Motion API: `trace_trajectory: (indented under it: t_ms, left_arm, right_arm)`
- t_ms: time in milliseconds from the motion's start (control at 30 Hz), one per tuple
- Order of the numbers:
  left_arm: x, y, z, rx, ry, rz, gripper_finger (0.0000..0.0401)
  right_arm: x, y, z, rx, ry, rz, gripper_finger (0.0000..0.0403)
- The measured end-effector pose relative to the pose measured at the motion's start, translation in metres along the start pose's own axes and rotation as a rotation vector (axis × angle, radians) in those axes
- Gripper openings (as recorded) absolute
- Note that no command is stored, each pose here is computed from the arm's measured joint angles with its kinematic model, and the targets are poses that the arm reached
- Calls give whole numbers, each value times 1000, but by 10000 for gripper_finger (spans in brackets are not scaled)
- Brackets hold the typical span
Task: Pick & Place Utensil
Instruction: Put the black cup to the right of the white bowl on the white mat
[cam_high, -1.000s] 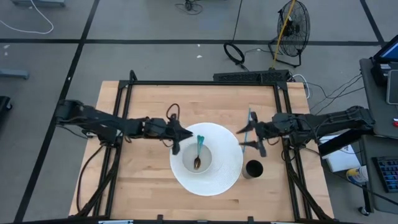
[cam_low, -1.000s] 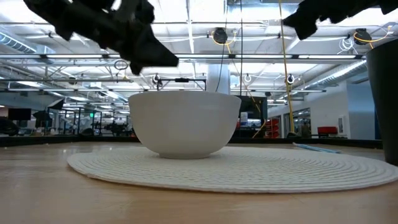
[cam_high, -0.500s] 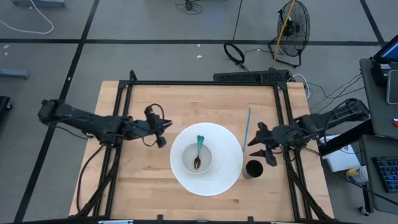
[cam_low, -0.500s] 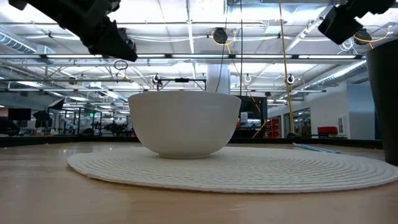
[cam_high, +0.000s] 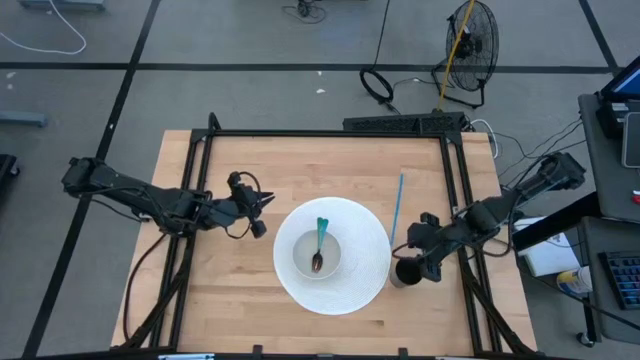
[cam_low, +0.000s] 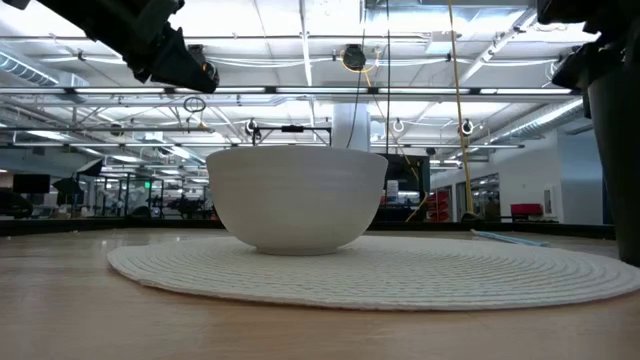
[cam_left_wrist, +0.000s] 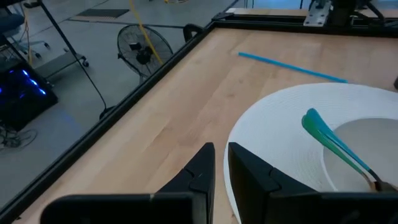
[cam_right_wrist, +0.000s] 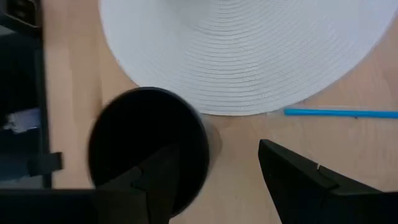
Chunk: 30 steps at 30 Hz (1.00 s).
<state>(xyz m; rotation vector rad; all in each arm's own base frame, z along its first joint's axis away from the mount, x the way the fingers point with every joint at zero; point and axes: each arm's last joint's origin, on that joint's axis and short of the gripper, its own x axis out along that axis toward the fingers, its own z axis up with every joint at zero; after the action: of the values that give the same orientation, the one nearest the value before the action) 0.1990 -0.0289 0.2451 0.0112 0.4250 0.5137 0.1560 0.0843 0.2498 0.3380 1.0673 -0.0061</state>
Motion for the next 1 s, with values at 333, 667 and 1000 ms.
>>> trace_trajectory:
  t_ms: [333, 667, 1000]
  left_arm:
    - [0, 0, 0, -5, -3, 0, 51]
    - [0, 0, 0, -4, -3, 0, 51]
    - [0, 0, 0, -3, -3, 0, 51]
  right_arm:
    - [5, 2, -2, 46, 27, -22, 210]
    - [9, -1, -6, 125, 89, -82, 210]
    - [10, -1, -6, 112, 92, -82, 150]
